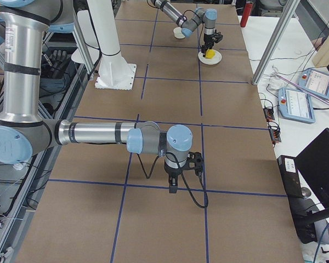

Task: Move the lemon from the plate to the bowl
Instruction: 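Lower the left gripper and close it around the lemon, then lift the lemon and carry it with the left gripper toward the white bowl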

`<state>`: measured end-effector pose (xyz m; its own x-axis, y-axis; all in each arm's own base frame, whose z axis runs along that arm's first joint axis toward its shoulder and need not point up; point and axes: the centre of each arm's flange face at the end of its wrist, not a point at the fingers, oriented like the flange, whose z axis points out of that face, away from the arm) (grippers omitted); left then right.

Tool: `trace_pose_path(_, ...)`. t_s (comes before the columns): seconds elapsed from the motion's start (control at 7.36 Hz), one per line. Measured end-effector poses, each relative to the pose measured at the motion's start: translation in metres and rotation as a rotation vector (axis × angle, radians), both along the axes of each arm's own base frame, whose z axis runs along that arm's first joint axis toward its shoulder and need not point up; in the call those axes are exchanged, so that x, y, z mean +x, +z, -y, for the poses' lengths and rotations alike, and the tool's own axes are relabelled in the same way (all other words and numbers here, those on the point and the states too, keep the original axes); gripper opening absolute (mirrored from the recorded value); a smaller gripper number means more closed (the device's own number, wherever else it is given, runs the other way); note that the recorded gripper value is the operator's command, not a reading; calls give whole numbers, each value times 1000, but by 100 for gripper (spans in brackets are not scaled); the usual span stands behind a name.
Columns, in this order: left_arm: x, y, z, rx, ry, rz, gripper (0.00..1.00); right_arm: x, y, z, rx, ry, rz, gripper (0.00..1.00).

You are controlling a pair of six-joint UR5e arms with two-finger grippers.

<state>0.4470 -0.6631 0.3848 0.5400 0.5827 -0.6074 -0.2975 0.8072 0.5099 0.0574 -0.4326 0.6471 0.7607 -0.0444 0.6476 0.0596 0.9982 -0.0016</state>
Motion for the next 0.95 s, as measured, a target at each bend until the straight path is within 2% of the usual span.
trace_pose_path(0.41,-2,-5,6,63,-45,16,86,0,0,0,0,0,0,100)
trace_pose_path(0.54,-2,-4,6,68,-49,18,66,0,0,0,0,0,0,100)
trace_pose_path(0.68,-2,-2,6,67,-50,20,31,0,0,0,0,0,0,100)
trace_pose_path(0.82,-3,-1,5,63,-52,21,0,0,0,0,0,0,0,100)
trace_pose_path(0.95,-4,-3,5,60,-57,20,0,0,0,0,0,0,0,100)
